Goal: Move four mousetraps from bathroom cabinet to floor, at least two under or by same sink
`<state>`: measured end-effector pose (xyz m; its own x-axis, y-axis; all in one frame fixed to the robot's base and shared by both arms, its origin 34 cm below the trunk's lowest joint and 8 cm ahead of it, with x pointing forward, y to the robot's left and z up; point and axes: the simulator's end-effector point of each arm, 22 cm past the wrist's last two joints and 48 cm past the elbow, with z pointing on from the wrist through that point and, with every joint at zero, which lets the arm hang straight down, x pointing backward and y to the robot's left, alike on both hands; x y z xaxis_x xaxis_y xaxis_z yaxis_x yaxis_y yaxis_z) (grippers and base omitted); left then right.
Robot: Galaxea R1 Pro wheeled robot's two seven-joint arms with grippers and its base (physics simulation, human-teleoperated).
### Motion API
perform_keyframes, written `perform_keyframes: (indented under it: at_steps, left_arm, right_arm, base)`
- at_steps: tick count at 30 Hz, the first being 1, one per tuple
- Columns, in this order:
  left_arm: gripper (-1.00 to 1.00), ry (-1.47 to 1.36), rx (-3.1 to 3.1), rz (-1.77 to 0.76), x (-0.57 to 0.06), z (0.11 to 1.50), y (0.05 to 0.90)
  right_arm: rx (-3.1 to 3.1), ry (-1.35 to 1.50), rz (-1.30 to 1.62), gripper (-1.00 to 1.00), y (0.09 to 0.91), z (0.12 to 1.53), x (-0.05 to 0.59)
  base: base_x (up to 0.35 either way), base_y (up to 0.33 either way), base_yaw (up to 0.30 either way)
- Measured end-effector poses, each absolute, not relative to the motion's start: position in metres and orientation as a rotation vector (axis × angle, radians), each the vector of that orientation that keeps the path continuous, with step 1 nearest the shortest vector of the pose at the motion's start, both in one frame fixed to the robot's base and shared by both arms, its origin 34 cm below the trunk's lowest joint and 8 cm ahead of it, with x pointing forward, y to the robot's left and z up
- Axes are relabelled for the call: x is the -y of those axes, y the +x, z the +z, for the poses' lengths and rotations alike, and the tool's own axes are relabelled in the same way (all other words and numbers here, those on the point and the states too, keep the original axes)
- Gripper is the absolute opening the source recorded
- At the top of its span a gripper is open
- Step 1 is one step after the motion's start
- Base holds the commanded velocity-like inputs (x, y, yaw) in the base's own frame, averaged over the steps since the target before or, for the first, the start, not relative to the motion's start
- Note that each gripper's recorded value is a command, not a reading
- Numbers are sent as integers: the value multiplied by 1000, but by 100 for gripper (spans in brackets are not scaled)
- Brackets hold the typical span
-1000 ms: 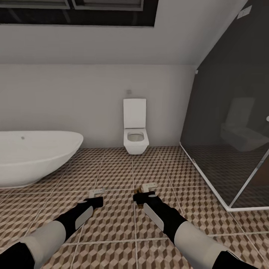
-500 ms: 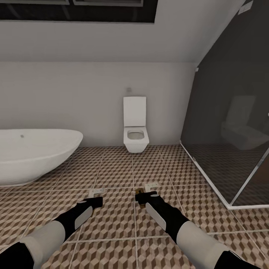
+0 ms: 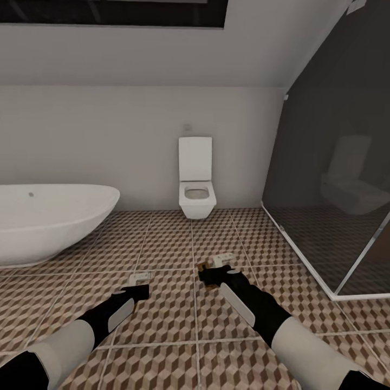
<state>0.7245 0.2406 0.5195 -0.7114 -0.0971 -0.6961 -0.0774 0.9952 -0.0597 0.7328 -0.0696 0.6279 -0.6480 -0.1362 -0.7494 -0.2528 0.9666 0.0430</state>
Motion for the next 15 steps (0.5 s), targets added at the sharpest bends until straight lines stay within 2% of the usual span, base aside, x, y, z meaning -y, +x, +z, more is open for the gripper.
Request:
perform_keyframes:
  at_steps: [10, 15]
  left_arm:
    - [-100, -121, -2365, -34, -240, 499, 721]
    - [-100, -118, -2361, -41, -238, 490, 720]
  right_arm:
    - [-2293, -274, 168, -100, 730, 606, 82]
    - [-2296, -186, 174, -100, 738, 601, 101]
  base:
    - [0, 0, 0]
    - [0, 0, 0]
